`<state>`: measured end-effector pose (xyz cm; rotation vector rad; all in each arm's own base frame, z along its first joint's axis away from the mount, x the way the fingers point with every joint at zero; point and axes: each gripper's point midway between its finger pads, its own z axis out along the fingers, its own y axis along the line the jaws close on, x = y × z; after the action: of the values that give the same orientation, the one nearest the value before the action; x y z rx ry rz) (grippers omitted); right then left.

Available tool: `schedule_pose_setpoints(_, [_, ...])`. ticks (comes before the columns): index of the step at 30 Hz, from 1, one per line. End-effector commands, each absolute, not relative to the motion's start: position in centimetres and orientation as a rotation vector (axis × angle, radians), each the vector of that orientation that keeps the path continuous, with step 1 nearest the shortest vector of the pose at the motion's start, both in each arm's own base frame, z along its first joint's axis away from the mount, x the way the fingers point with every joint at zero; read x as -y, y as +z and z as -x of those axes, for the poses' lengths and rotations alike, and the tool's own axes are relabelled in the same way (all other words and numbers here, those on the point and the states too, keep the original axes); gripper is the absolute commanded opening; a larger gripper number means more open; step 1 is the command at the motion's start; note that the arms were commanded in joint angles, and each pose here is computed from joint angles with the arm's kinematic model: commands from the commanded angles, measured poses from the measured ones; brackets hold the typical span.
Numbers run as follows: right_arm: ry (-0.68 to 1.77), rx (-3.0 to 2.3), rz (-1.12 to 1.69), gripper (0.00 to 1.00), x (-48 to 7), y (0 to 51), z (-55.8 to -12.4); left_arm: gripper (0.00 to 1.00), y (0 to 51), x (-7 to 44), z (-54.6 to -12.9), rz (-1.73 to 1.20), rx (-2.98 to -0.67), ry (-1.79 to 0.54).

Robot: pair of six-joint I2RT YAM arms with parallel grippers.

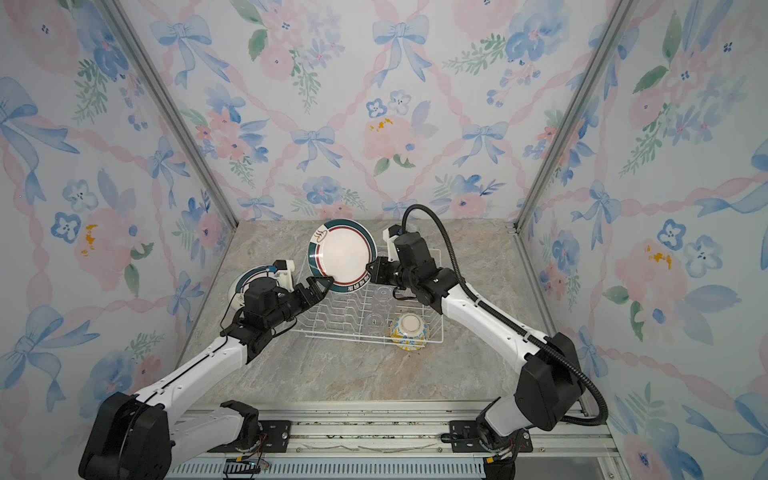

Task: Unload the mixed dishes from the dish rack
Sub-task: 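Reach the left gripper to the plate rim held by the right gripper, then close the left gripper on the plate rim while the right gripper opens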

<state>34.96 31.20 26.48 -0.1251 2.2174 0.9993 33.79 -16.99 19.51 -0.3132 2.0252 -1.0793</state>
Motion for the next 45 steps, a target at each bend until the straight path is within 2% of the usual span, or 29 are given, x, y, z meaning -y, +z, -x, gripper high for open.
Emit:
schedule_pose_setpoints(1, [1.099, -2.144, 0.128, 0.0, -32.0, 28.5, -35.1, 0.98, 21.0, 17.6, -34.4, 0.258, -1.985, -1.096])
schedule_pose_setpoints(4, [1.107, -2.151, 0.13, 0.0, -32.1, 28.2, -35.0, 0.97, 21.5, 17.5, -34.5, 0.255, -1.958, -1.101])
schedule_pose_setpoints(11, [1.161, -2.18, 0.147, 0.0, -33.0, 27.6, -34.8, 0.74, 22.8, 16.9, -34.7, 0.26, -1.896, -1.104])
schedule_pose_setpoints(30, [1.276, -2.207, 0.125, 0.0, -34.4, 26.6, -34.2, 0.42, 23.5, 15.8, -34.6, 0.296, -1.835, -1.13])
schedule_pose_setpoints(33, [1.279, -2.215, 0.116, 0.0, -34.5, 26.3, -34.2, 0.29, 23.5, 15.7, -34.5, 0.297, -1.833, -1.128])
schedule_pose_setpoints(35, [1.282, -2.221, 0.113, 0.0, -34.5, 26.2, -34.2, 0.16, 23.2, 15.6, -34.6, 0.314, -1.838, -1.129])
schedule_pose_setpoints(38, [1.288, -2.221, 0.115, 0.0, -34.6, 26.1, -34.1, 0.07, 22.7, 15.6, -34.7, 0.326, -1.853, -1.134])
schedule_pose_setpoints(45, [1.291, -2.219, 0.118, 0.0, -34.6, 26.3, -34.0, 0.0, 22.2, 15.8, -34.9, 0.336, -1.872, -1.154])
